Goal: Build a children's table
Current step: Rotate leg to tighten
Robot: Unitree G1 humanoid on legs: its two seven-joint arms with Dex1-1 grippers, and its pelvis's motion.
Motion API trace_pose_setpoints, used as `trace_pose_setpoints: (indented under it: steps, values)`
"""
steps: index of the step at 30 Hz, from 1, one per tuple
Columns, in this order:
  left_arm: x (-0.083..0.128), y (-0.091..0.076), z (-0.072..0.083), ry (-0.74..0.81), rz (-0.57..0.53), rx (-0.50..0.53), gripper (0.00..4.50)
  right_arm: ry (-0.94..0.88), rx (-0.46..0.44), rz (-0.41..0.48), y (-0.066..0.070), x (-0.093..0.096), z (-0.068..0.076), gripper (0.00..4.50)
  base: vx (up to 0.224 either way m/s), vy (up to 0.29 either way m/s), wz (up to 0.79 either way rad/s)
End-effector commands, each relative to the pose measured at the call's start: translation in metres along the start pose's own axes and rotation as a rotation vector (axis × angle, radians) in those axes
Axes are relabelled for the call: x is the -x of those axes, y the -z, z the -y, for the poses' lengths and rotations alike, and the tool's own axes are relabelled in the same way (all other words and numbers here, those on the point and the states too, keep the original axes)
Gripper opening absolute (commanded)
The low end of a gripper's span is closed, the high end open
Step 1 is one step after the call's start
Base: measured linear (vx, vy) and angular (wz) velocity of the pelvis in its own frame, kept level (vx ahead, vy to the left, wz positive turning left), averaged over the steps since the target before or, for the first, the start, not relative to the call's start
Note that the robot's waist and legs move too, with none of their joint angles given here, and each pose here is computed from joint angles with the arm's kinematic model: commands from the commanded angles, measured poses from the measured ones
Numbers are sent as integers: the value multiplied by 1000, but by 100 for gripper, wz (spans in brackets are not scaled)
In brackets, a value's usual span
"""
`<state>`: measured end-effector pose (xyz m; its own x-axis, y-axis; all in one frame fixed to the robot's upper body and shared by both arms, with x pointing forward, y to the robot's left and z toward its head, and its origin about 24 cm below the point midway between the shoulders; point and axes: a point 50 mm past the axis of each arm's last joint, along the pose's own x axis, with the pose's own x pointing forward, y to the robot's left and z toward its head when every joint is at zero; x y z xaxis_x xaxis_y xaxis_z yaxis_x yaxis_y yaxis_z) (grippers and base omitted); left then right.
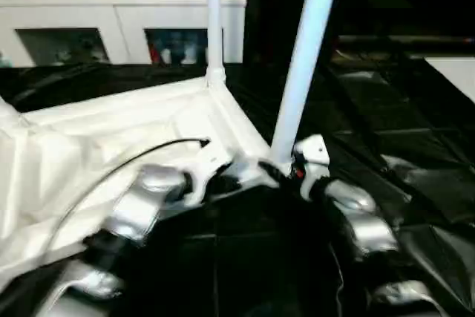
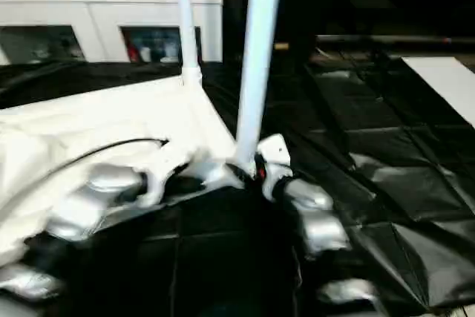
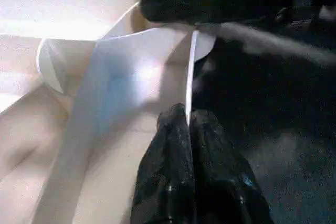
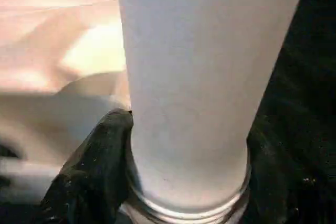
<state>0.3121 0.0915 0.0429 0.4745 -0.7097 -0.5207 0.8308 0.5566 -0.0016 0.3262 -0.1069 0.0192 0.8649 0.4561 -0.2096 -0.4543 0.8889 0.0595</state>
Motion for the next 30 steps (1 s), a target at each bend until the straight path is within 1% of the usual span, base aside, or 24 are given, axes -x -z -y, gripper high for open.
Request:
trace_pose_setpoints:
  steps: [1,2,3,5,7,11,12,13,15,16,17,19,20,22,23,25,26,27,28,30]
  values:
    - [-28,11,20,-13,-58,93,0,-99,-47,-15,-3,-21,-49,270,0,0,0]
    - [-30,9,20,-26,-53,111,0,-89,-52,-16,-4,-24,-52,270,0,0,0]
    - [-30,9,20,-26,-53,111,0,-89,-52,-16,-4,-24,-52,270,0,0,0]
    - [-32,7,19,-44,-52,118,0,-91,-54,-17,-9,-28,-56,270,0,0,0]
    - [-32,6,18,-40,-54,111,0,-105,-29,-14,-10,-28,-58,270,0,0,0]
    - [-30,6,17,-23,-55,92,0,-107,-51,-5,-9,-26,-56,270,0,0,0]
    - [-28,7,17,-8,-51,76,0,-114,-79,9,-10,-24,-52,270,0,0,0]
    - [-26,7,17,2,-44,60,0,-115,-85,23,-11,-23,-49,305,0,0,0]
    - [-24,8,16,13,-41,40,0,-123,-72,39,-13,-20,-45,340,0,0,0]
    - [-21,8,15,30,-36,16,0,-123,-39,46,-15,-18,-40,349,0,0,0]
    - [-18,9,15,42,-39,5,0,-132,-19,52,-16,-16,-36,349,0,0,0]
    - [-10,11,14,88,-34,-43,0,-160,52,68,-19,-11,-26,376,0,0,0]
    - [-8,12,14,103,-33,-55,0,-169,75,72,-21,-9,-23,385,0,0,0]
    - [-1,15,13,140,-38,-76,0,-200,128,75,-23,-5,-15,385,0,0,0]
    - [6,19,12,181,-46,-86,0,-250,162,76,-26,1,-6,385,0,0,0]
    - [16,22,11,245,-35,-118,0,-353,188,73,-30,10,3,385,0,0,0]
    - [16,22,11,245,-35,-118,0,-353,188,73,-30,10,3,385,55,-34,4]
    - [20,24,11,269,-41,-116,0,-402,205,70,-32,15,6,385,55,-38,8]
    - [30,25,10,329,-31,-135,0,-534,231,52,-34,28,11,385,55,-38,8]
    - [37,26,9,359,-35,-124,0,-610,234,29,-34,36,13,385,57,-22,3]
